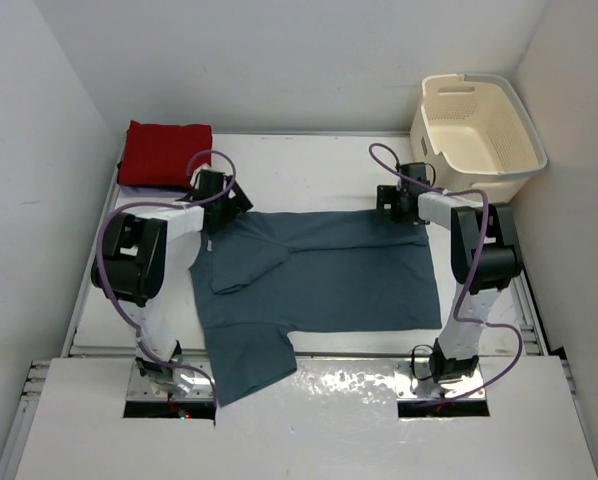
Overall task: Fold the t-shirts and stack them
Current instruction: Fold the flattened tshirt in 1/3 of the way
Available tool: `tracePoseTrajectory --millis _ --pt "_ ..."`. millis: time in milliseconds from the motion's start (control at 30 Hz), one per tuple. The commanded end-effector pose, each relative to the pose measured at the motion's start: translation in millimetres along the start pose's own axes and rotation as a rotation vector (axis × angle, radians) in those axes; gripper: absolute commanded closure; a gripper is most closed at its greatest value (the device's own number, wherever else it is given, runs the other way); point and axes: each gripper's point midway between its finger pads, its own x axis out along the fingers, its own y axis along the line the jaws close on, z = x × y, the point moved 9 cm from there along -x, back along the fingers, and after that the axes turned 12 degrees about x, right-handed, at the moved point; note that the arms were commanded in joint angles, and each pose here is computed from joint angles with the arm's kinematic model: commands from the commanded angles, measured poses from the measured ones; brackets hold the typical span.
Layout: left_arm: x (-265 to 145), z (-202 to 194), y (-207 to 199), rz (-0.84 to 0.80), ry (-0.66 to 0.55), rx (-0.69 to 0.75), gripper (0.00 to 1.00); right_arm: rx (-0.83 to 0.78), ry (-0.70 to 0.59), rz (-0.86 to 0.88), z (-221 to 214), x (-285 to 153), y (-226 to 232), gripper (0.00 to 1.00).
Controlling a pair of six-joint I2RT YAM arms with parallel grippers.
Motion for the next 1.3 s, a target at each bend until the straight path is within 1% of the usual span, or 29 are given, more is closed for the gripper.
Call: tracePoseTrajectory --millis 0,167,267,400,433,567,667,700,767,800,833,933,1033,1100,1133,1200,1233,1267 --pt "0 11 19 0.163 -0.052 -0.026 0.01 0.002 -0.02 -0.057 11 4 -4 0.01" --pt "-6 -9 42 0.27 -0.015 -0.064 0.01 0.032 0.016 -0.097 5 9 -11 0.01" --pt "-6 -15 48 0.286 -0.012 -0.092 0.0 0.05 0.036 -0.108 3 11 -14 0.01" --pt "9 -13 49 0.297 0.005 -0.106 0.0 0.076 0.042 -0.105 4 11 -16 0.01" --pt "13 -6 43 0.264 -0.004 -0.105 0.0 0.074 0.052 -0.098 4 14 -15 0.01" --pt "34 6 35 0.251 0.0 -0.106 0.0 0.073 0.053 -0.097 17 23 -13 0.01" --pt "52 17 31 0.251 -0.008 -0.106 0.0 0.089 0.019 -0.091 36 30 -12 0.01" --pt "54 29 25 0.242 -0.029 -0.109 0.0 0.091 0.021 -0.088 39 32 -11 0.01" --pt "63 34 23 0.249 -0.021 -0.096 0.0 0.084 0.004 -0.076 50 34 -10 0.01" --pt "62 45 17 0.24 -0.031 -0.092 0.0 0.076 0.002 -0.066 53 33 -9 0.01" --pt "63 48 16 0.237 -0.035 -0.087 0.0 0.061 -0.005 -0.046 57 31 -7 0.01" --pt "53 58 8 0.186 -0.059 -0.064 0.0 0.031 -0.052 -0.013 70 18 -3 0.01" --pt "32 69 -2 0.115 -0.086 -0.044 0.0 -0.001 -0.093 0.037 82 -3 4 0.01" --pt "10 81 -9 0.076 -0.12 -0.02 0.0 -0.024 -0.132 0.075 90 -23 10 0.01" --pt "-7 90 -14 0.055 -0.158 -0.004 0.0 -0.052 -0.141 0.09 90 -30 17 0.01" --pt "-23 91 -19 0.046 -0.179 0.023 0.0 -0.083 -0.169 0.113 94 -52 24 0.01" --pt "-40 96 -24 0.028 -0.208 0.043 0.0 -0.111 -0.174 0.127 91 -60 33 0.01" --pt "-47 91 -30 0.02 -0.203 0.064 0.0 -0.122 -0.165 0.123 84 -64 34 0.01"
